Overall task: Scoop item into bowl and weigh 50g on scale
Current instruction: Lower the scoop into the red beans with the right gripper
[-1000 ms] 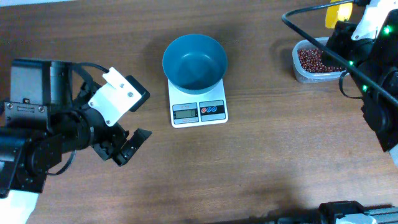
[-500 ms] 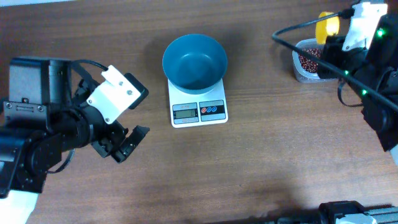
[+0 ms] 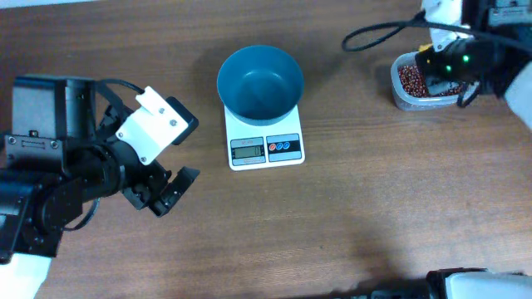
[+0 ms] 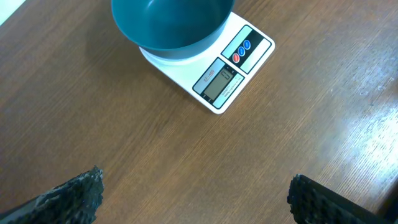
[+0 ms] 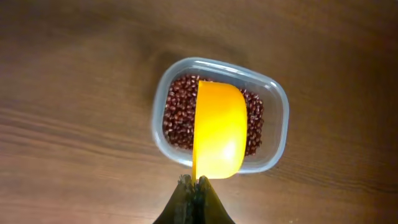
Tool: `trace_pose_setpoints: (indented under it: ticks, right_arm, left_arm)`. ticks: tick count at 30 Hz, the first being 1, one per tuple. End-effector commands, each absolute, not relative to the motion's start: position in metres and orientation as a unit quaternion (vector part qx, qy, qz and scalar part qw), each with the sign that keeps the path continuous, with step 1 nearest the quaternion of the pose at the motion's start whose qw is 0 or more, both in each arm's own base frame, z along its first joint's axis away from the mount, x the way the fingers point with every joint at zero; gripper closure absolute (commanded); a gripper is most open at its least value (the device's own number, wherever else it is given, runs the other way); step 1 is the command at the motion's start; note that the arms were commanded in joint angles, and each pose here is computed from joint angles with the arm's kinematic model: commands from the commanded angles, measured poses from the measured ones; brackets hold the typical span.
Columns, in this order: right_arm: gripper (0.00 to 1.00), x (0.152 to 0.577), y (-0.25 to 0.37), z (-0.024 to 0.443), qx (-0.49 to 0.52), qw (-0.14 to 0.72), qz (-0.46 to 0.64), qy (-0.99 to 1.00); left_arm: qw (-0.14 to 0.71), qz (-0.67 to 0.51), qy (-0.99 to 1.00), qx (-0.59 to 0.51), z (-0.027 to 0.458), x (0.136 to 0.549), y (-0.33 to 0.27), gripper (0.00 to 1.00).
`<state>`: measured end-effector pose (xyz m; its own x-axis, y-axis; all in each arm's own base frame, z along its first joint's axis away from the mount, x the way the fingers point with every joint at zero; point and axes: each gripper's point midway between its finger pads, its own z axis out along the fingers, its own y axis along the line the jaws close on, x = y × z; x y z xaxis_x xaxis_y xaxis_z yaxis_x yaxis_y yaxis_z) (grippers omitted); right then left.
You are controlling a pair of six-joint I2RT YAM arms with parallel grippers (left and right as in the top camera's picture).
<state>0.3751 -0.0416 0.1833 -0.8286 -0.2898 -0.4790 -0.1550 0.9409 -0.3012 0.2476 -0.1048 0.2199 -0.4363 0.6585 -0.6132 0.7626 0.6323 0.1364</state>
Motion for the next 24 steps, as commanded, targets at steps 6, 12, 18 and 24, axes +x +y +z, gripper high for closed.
trace_pose_setpoints:
  ticks: [6, 12, 18, 24]
  right_arm:
    - [0.96, 0.391, -0.094, 0.175, -0.082, 0.254, -0.185, 0.946]
    - [0.96, 0.392, -0.101, 0.16, -0.095, 0.225, -0.205, 0.948]
    - [0.96, 0.398, -0.102, 0.14, -0.099, 0.206, -0.201, 0.953]
    - [0.96, 0.4, -0.114, 0.128, -0.092, 0.184, -0.231, 0.951]
  left_arm:
    - [0.332, -0.075, 0.838, 0.426, 0.227, 0.25, -0.104, 0.01]
    - [0.332, -0.075, 0.838, 0.426, 0.227, 0.25, -0.104, 0.01]
    - [0.332, -0.075, 0.838, 0.426, 0.227, 0.25, -0.104, 0.01]
    - [0.332, -0.075, 0.838, 0.426, 0.227, 0.25, -0.104, 0.01]
